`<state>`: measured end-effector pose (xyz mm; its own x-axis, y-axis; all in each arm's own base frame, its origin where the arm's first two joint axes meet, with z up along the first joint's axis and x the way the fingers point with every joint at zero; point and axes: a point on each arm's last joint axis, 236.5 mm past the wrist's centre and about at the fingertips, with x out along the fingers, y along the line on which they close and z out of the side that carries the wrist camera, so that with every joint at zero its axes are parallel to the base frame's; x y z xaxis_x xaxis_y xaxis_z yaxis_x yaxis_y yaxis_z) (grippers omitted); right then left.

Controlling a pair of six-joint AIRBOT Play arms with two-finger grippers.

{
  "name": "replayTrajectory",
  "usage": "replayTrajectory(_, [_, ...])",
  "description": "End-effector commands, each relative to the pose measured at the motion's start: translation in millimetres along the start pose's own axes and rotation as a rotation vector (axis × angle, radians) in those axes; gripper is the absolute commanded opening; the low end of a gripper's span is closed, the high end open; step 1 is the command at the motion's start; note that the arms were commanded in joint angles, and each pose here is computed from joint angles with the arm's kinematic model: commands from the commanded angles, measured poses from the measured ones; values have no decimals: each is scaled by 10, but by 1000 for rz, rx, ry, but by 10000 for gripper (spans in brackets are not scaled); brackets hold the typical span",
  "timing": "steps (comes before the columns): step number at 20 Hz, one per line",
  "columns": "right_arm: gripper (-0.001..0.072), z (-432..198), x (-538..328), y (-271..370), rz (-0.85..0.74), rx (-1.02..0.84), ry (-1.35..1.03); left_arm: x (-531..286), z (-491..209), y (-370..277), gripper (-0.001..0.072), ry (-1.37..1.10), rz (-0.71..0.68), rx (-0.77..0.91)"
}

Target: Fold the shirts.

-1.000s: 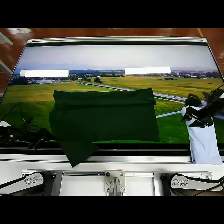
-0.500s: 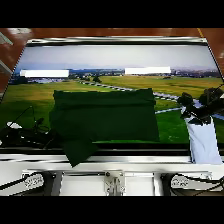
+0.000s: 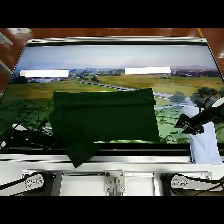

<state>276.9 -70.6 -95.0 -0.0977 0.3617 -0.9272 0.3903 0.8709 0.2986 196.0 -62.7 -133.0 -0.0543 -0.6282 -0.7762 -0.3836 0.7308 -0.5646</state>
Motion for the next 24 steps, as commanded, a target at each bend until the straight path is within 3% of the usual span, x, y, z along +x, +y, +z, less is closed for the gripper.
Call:
replayTrajectory(1, [632, -364, 197, 228, 127, -88, 117, -8, -41, -23, 41, 15, -5, 32])
replayTrajectory(8, [631, -537, 477, 573, 311, -29, 123, -52, 9, -52, 41, 5, -6, 48])
replayTrajectory(14, [629, -566, 762, 656, 277, -25, 98, -52, -14, -61, 41, 14, -10, 54])
replayTrajectory(16, [504, -503, 846, 732, 238, -49, 69, -52, -14, -61, 41, 14, -10, 54])
replayTrajectory(19, [74, -411, 872, 781, 219, -20, 37, -65, 3, -68, 41, 11, -10, 68])
replayTrajectory(24, [56, -79, 415, 1007, 239, -152, -65, -513, 493, -357, 41, -99, -5, 239])
